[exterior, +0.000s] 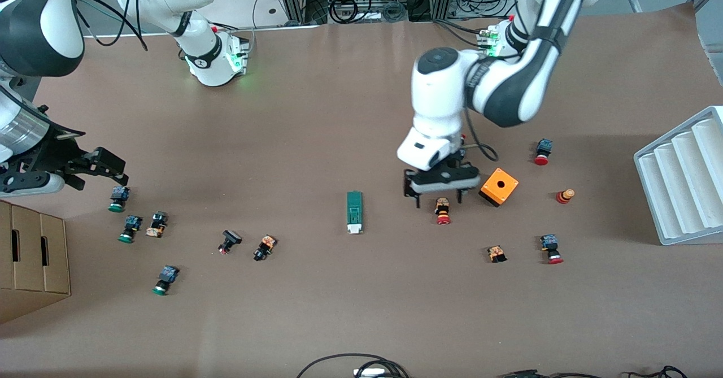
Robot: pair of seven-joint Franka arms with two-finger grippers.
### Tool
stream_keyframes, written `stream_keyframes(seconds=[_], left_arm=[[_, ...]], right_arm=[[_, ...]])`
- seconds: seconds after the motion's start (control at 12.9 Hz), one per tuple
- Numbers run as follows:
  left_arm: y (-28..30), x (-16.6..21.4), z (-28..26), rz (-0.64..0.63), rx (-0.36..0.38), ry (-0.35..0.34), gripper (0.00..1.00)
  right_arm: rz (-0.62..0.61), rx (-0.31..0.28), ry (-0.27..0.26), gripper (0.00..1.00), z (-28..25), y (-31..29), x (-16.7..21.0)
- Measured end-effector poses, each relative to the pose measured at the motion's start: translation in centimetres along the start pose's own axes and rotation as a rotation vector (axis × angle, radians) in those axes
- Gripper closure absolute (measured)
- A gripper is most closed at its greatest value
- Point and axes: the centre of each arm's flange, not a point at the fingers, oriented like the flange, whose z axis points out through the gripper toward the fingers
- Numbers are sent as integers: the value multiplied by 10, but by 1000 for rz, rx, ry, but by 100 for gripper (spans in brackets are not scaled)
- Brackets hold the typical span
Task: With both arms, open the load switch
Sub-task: 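Lower the left gripper and grasp the green load switch body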
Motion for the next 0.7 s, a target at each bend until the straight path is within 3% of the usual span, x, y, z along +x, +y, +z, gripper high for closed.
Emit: stream_keyframes(seconds=[0.7], left_arm=[[78, -87, 8, -128, -10, 200, 0]], right_arm=[[0, 0, 0, 0, 0, 0, 0]])
